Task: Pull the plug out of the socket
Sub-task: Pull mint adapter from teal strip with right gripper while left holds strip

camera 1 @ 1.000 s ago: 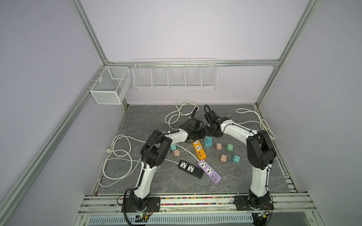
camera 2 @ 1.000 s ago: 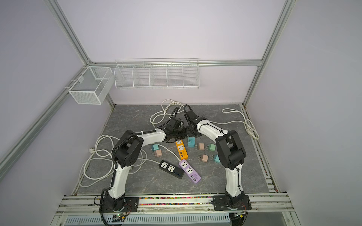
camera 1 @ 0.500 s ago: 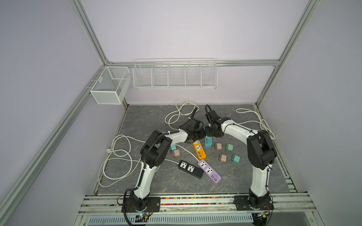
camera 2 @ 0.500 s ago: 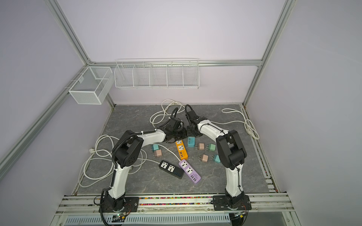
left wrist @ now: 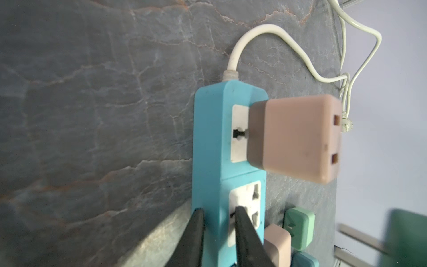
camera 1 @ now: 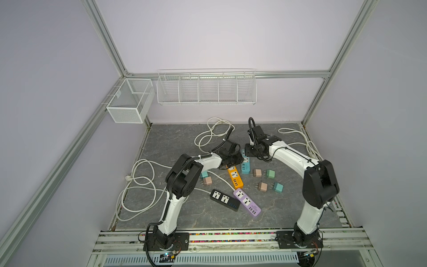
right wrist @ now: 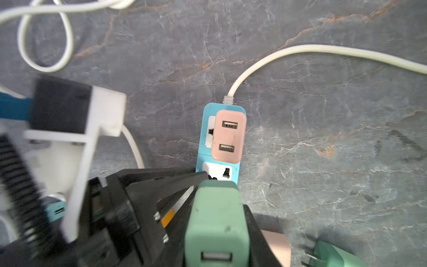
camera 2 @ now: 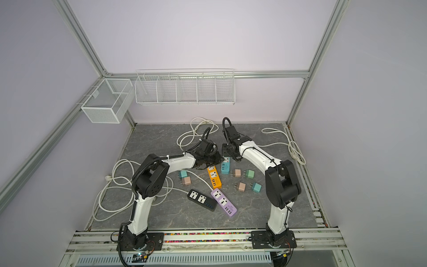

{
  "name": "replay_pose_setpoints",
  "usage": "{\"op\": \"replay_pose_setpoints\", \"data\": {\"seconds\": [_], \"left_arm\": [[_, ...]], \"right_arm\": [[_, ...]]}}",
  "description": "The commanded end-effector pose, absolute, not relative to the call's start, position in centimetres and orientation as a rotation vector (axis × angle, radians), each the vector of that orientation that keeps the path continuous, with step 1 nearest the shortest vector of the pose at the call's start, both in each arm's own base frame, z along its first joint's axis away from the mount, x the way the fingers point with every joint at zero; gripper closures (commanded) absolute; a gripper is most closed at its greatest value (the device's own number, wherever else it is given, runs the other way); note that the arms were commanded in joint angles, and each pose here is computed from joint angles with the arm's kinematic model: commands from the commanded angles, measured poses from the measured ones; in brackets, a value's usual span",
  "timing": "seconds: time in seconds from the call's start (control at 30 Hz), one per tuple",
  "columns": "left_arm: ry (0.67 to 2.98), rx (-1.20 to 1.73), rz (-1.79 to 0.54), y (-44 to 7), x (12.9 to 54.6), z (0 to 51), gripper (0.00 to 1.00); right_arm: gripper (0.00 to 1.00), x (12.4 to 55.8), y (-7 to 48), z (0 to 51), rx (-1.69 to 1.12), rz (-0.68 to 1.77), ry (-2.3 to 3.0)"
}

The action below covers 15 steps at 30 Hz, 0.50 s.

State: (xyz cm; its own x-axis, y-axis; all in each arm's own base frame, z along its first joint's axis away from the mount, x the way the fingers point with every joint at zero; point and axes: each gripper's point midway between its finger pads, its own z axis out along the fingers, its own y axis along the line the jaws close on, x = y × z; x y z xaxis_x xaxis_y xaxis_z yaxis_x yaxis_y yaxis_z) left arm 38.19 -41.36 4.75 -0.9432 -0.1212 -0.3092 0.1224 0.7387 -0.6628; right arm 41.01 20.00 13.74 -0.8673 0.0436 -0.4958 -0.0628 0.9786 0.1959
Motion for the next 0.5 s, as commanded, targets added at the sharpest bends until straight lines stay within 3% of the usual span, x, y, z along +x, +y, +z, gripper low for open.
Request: {"op": "replay_pose_setpoints", "data": {"seconds": [0.0,0.47], "left_arm": [[2.681,0.013,-0.962,-40.6,36.5,4.4,0.7],[2.533,0.03,-1.009,-39.6,36.4,11.2,0.57]], "right_arm": [[0.76,40.2,19.5,15.2,0.025,0.403,2.577],[0.75,37.5,15.3,15.2,0.222,0.797,2.548]]}}
